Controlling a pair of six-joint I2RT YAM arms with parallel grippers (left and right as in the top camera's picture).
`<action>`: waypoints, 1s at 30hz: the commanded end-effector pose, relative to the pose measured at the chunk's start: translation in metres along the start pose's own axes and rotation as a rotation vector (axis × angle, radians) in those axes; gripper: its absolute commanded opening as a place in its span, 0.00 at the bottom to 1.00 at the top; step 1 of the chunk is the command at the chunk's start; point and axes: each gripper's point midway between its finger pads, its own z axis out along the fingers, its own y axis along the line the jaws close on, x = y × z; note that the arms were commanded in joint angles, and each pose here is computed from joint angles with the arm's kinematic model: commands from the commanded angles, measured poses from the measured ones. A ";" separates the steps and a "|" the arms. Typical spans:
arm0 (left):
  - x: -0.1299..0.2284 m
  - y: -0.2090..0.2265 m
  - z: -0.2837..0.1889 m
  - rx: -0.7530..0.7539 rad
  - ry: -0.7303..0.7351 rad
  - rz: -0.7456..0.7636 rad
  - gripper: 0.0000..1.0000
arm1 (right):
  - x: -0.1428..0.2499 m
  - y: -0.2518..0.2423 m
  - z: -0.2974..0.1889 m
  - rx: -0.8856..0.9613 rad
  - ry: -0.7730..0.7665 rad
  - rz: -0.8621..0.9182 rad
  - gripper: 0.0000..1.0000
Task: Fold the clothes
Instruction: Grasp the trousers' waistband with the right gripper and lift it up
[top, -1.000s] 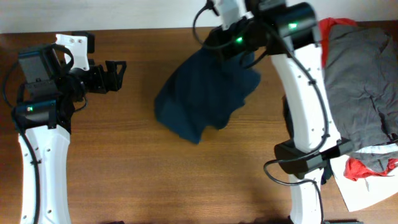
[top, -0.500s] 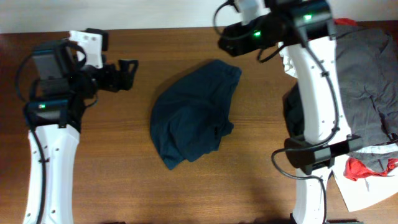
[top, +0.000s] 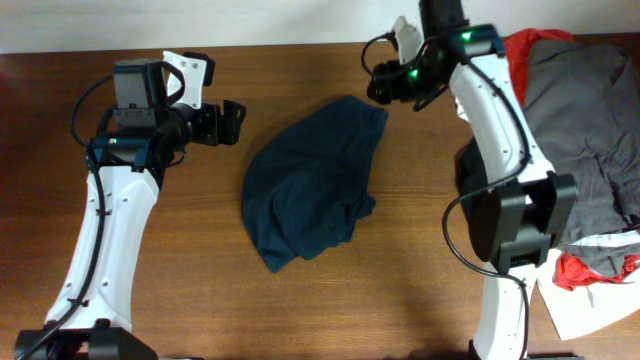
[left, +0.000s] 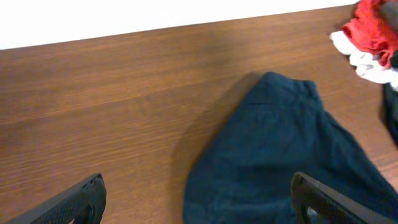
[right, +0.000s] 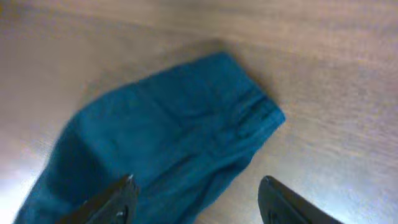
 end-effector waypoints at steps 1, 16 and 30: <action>-0.006 0.016 -0.003 -0.065 -0.012 0.011 0.94 | 0.017 -0.026 0.034 0.048 0.018 0.136 0.68; -0.003 0.019 -0.003 -0.072 -0.001 0.003 0.94 | 0.051 -0.066 0.103 0.112 -0.041 0.268 0.58; -0.001 0.019 -0.003 -0.072 0.007 0.001 0.91 | 0.026 -0.039 0.118 -0.037 -0.178 0.198 0.04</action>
